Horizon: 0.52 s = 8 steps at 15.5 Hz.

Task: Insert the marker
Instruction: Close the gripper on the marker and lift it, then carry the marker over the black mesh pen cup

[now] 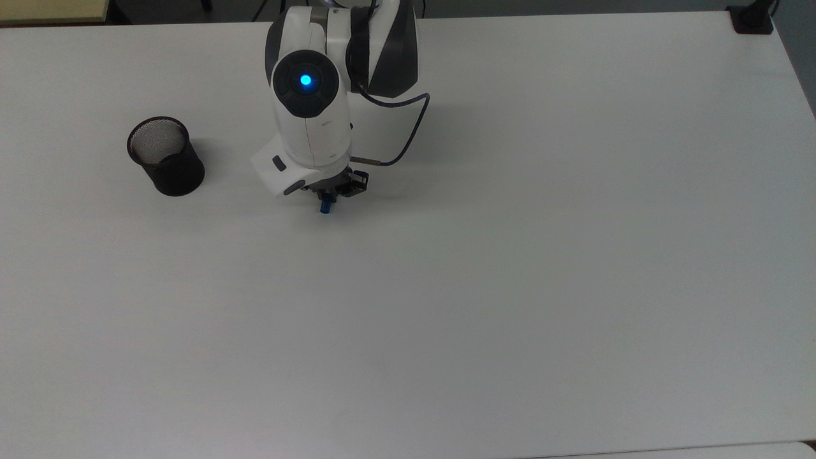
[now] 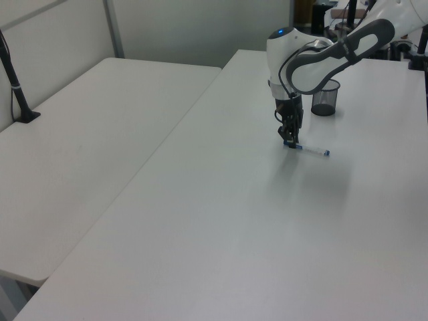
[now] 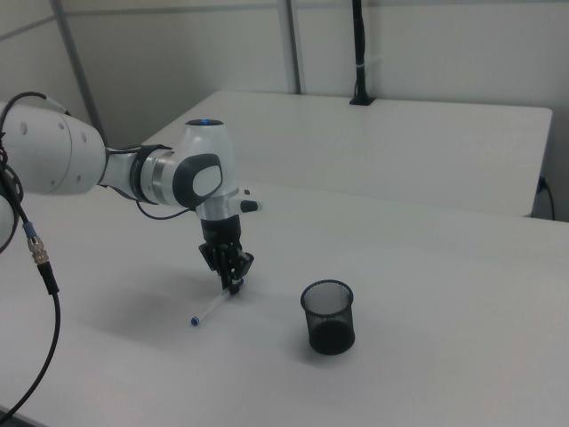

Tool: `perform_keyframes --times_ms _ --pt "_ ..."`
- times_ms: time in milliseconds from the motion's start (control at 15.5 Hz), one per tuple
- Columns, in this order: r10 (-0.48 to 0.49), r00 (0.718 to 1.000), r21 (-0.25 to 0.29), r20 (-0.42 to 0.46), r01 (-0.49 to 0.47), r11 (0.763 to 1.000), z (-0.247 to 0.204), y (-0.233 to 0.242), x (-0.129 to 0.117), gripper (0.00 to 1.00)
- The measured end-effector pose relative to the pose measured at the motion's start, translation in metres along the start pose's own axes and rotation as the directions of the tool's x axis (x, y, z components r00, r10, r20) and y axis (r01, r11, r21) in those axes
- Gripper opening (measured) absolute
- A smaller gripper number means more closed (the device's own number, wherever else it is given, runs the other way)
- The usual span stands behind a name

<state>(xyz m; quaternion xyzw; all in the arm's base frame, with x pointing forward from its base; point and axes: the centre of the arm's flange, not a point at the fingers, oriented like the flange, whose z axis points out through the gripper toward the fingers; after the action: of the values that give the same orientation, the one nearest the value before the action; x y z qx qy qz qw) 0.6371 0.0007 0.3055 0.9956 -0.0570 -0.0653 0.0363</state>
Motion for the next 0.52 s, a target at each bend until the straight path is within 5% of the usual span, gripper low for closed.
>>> perform_keyframes --times_ms 516 --pt "0.024 0.995 0.015 -0.098 -0.023 1.0 -0.052 0.01 0.013 0.17"
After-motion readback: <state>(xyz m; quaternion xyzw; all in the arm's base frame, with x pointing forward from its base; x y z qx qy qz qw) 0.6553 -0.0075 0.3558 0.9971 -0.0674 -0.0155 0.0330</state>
